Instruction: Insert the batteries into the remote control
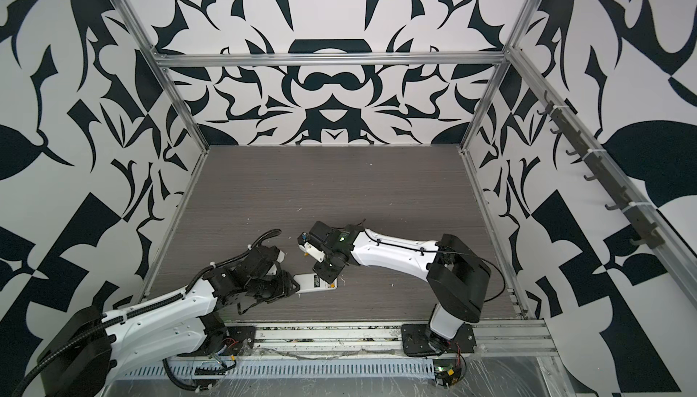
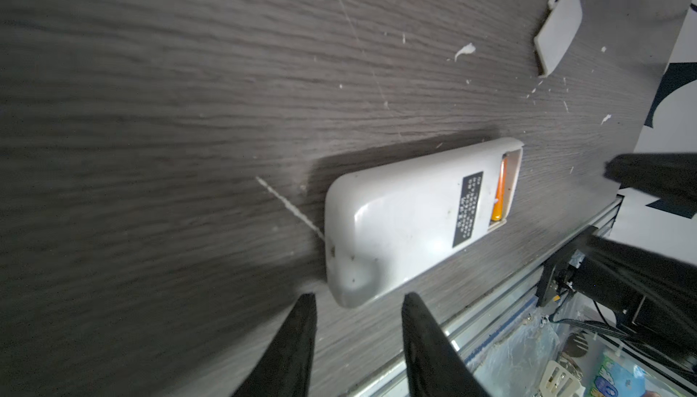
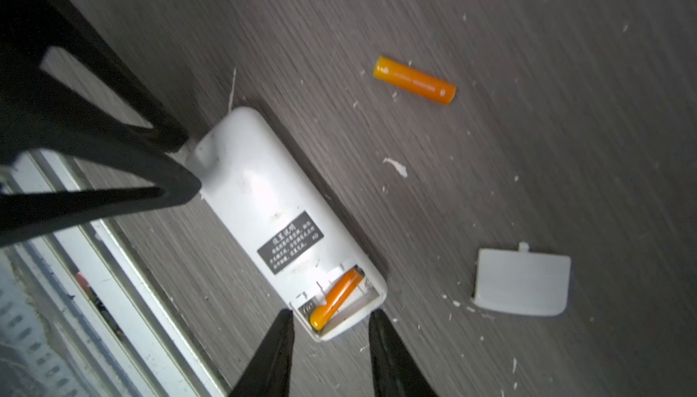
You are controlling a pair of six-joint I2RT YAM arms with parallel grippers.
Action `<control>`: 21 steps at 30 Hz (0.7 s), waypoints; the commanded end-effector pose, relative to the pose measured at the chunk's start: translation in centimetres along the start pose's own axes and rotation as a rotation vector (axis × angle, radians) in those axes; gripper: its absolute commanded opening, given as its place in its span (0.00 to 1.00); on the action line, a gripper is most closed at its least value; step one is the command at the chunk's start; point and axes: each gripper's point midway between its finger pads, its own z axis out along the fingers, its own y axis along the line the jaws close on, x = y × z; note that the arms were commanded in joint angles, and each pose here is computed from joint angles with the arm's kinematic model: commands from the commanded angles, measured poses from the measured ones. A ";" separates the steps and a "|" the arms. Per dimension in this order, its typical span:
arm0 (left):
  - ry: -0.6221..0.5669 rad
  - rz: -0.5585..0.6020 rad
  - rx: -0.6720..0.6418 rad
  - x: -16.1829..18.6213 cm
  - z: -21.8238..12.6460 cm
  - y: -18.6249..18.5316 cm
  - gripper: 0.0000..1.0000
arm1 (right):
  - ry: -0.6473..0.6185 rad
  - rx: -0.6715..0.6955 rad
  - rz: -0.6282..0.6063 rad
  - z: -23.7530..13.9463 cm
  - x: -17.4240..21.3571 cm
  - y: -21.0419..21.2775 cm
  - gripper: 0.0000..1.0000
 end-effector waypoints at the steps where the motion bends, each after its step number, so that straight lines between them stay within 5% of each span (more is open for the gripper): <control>1: -0.024 -0.007 -0.024 -0.2 -0.1 0.8 0.41 | -0.010 -0.027 0.096 -1.3 0.1 0.3 0.34; 21: -0.047 -0.006 -0.006 -0.4 -0.2 0.8 0.39 | 0.121 0.146 0.120 0.5 0.3 -0.7 0.43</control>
